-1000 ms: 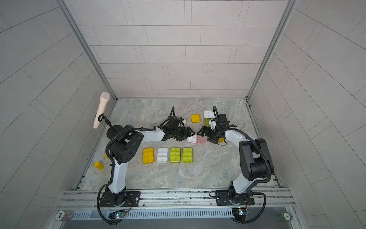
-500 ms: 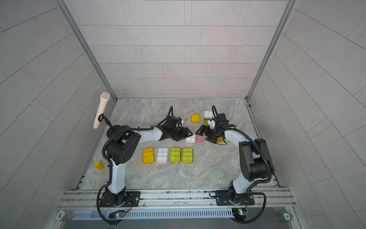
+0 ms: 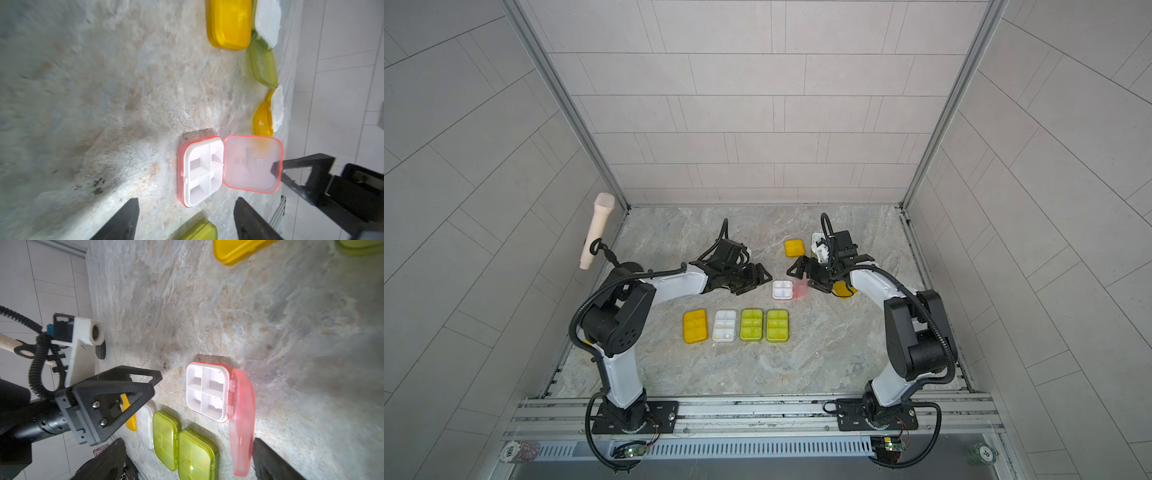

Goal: Close pillboxes
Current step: Close the lid on the pillbox.

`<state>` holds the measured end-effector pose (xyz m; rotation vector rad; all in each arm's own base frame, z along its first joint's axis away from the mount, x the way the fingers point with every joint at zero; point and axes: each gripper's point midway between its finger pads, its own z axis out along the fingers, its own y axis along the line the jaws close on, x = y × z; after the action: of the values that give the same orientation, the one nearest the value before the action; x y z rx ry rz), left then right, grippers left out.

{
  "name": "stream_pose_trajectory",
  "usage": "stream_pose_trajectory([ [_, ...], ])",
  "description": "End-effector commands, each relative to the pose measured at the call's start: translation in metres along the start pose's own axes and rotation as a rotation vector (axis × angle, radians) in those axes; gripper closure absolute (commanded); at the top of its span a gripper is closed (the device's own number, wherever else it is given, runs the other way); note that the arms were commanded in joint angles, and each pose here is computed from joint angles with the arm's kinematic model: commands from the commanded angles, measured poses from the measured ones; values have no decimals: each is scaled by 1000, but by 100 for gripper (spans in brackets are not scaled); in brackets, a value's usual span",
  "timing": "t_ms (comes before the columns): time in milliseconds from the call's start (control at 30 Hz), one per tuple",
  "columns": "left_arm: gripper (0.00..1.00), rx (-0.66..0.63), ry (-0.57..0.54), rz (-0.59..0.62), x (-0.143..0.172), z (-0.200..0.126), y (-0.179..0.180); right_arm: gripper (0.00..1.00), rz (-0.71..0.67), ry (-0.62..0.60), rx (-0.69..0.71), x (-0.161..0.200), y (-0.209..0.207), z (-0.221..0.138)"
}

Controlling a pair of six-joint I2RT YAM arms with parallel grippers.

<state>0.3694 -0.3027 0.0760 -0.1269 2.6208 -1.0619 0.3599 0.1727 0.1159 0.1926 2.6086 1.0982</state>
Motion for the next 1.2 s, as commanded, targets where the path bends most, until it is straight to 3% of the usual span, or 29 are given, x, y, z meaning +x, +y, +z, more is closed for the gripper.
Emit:
stream_pose_trajectory([
  [0, 23, 24, -50, -10, -19, -32, -21, 4, -16, 21, -2, 1, 8, 7],
  [300, 23, 26, -97, 29, -47, -73, -26, 5, -48, 71, 11, 5, 23, 37],
  [533, 23, 21, -99, 60, -47, -85, -14, 5, -61, 71, 67, 0, 25, 42],
  [867, 23, 136, -153, -35, -47, -98, -24, 7, -143, 135, 496, 5, -35, 30],
  [1167, 24, 174, -140, -87, -46, -92, -24, 7, -224, 186, 621, 7, -42, 44],
])
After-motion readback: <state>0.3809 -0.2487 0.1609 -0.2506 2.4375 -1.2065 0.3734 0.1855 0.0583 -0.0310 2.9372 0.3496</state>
